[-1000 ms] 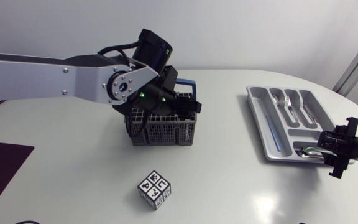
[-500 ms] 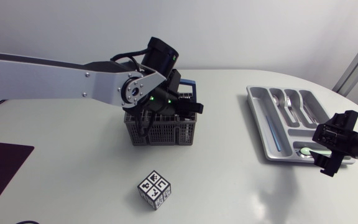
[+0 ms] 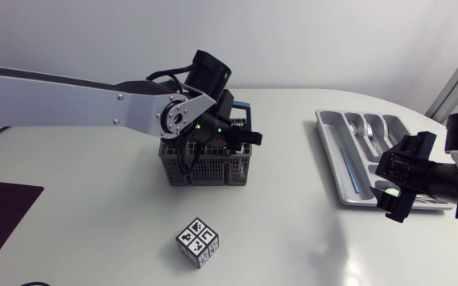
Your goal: Transfer all utensils from the basket to the drawer tray.
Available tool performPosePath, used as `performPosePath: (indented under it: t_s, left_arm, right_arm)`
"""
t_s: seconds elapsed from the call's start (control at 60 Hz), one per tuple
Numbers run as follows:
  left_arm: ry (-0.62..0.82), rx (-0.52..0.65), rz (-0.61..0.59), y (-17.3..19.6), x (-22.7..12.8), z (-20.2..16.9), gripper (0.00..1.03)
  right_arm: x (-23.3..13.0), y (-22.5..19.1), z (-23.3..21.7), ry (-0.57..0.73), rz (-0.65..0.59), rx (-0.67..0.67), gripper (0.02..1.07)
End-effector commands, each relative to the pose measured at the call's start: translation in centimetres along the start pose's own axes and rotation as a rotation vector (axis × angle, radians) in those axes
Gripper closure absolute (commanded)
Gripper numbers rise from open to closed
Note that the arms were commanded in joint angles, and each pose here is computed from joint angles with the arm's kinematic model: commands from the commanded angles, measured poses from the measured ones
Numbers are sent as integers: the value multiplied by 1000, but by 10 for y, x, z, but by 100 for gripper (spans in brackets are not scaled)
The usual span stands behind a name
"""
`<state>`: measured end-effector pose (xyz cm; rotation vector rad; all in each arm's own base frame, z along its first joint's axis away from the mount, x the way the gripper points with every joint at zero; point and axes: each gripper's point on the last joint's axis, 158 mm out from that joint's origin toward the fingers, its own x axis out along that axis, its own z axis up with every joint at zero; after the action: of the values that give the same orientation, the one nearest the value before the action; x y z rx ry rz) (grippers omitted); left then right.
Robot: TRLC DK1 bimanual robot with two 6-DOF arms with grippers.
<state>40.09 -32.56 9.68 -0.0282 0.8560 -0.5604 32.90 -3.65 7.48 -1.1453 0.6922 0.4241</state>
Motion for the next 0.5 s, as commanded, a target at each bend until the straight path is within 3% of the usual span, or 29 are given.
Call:
performPosePath:
  t_s: [0.0,0.483]
  left_arm:
    - [-16,-21,0,4,-2,12,96]
    - [-50,-69,-116,-14,-36,32,96]
  right_arm:
    - [1,19,5,-1,37,21,8]
    - [-2,36,48,-39,55,-11,8]
